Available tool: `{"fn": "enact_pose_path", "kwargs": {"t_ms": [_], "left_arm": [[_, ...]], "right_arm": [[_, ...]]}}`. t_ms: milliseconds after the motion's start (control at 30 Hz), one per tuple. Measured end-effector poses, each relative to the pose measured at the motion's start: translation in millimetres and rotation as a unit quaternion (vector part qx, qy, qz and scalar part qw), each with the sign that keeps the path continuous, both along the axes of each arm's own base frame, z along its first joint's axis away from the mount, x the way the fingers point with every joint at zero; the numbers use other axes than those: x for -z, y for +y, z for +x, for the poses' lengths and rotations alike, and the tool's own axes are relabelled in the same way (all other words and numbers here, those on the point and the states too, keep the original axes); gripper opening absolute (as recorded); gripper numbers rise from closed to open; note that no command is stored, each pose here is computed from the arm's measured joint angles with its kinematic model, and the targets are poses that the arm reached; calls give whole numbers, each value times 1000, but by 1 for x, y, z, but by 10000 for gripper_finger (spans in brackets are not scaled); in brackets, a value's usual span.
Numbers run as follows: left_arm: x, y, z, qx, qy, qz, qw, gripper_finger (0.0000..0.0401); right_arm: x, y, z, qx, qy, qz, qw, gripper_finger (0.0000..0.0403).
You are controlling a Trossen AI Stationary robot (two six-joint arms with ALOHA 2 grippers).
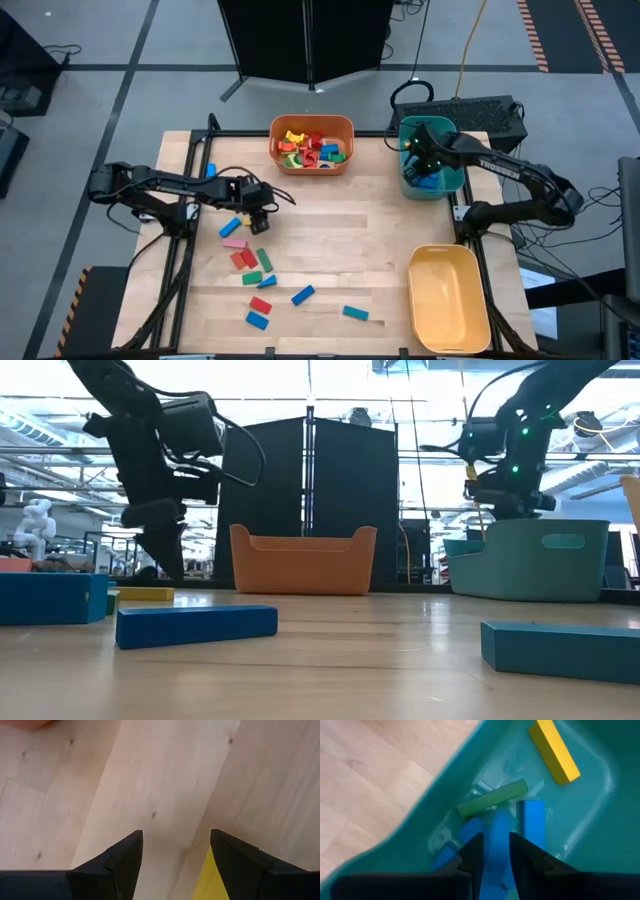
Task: Sort blocks by size
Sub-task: Put the blue rectangular block into the green bin, then put the yellow rectangular block into the green bin
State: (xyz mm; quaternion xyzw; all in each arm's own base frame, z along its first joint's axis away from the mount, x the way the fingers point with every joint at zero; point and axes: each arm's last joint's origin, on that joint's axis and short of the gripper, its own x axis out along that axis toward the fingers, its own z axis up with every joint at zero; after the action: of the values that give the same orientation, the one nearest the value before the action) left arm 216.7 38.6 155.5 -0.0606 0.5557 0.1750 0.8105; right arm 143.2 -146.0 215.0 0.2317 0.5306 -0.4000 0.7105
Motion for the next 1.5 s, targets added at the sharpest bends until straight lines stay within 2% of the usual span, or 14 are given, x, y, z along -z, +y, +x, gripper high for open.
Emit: {"fn": "enact_pose_path", "kwargs": {"t_ms": [133, 267, 533, 767, 900, 1167, 1500], "left_arm": [[1, 0, -2, 4, 13, -1, 1000, 233], [2, -1, -5, 7, 30, -2, 1000, 233], [3, -2, -12, 19, 69, -11, 997, 233], [3, -3, -11, 35, 65, -26, 997, 233], [1, -3, -9, 38, 56, -34, 997, 233], [-3, -7, -5, 61, 38, -95, 993, 233], [2, -19, -9, 85, 54, -102, 990, 233]], "right_arm": [[5, -5, -1, -2, 14, 8, 1000, 79], [3, -9, 2, -11, -1, -15, 1000, 79], [-20, -5, -2, -19, -59, -83, 995, 80], [-38, 7, -14, -19, -90, -115, 989, 80], [-44, 12, -19, -15, -102, -122, 987, 80], [-47, 17, -20, -34, -134, -103, 985, 80], [-47, 20, -17, -45, -135, -102, 985, 80]]}}
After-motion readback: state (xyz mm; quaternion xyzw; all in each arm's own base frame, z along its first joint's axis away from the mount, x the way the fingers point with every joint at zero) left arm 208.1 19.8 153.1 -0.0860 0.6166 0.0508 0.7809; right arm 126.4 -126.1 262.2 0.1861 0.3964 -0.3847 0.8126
